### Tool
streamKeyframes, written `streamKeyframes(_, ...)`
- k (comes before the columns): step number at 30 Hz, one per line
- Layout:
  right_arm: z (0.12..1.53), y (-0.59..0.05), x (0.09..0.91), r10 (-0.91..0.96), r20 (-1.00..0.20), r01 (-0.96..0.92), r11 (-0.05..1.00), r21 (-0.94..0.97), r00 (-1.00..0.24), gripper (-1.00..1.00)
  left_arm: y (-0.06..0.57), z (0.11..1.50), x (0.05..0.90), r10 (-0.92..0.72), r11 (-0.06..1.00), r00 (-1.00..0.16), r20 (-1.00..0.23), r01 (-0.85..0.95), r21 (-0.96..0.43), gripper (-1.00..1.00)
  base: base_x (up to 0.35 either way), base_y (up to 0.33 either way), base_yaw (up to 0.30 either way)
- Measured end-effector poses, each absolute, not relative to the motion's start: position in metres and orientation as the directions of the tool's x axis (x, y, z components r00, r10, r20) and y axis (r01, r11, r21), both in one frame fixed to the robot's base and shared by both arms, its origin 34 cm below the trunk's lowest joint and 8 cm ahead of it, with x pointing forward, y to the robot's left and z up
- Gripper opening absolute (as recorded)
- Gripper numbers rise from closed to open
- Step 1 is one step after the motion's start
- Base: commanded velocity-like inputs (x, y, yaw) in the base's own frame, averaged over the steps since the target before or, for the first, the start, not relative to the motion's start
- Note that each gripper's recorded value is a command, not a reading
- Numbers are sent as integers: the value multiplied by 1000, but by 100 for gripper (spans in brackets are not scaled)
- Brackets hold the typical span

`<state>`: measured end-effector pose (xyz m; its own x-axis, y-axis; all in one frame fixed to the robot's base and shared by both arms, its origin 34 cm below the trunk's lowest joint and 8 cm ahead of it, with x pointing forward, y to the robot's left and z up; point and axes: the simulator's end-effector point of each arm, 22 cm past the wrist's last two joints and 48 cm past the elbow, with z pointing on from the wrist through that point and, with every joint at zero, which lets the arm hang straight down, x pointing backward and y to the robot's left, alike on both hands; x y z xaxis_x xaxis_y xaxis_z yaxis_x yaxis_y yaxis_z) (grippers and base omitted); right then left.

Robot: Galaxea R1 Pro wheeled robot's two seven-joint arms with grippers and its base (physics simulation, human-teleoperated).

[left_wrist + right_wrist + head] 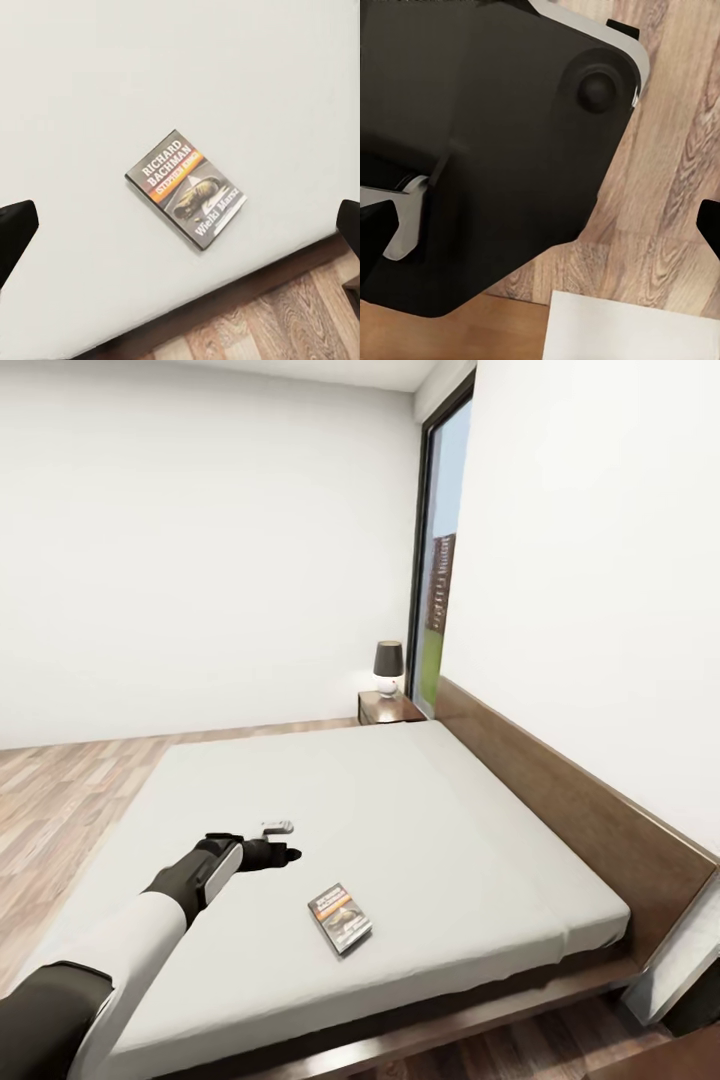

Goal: In the bedroom, move the book from the bed onto either nightstand, and place the two sandals side by side next to the bed.

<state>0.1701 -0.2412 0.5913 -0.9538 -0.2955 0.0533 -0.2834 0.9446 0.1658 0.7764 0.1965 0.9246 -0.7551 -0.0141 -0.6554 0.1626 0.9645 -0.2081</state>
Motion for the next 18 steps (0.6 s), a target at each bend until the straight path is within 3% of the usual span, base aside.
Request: streamKeyframes(18,591,-242,170,-295,53,-283,945,165,-954,100,195,928,778,-11,964,-749,-663,167,-205,100,38,14,-31)
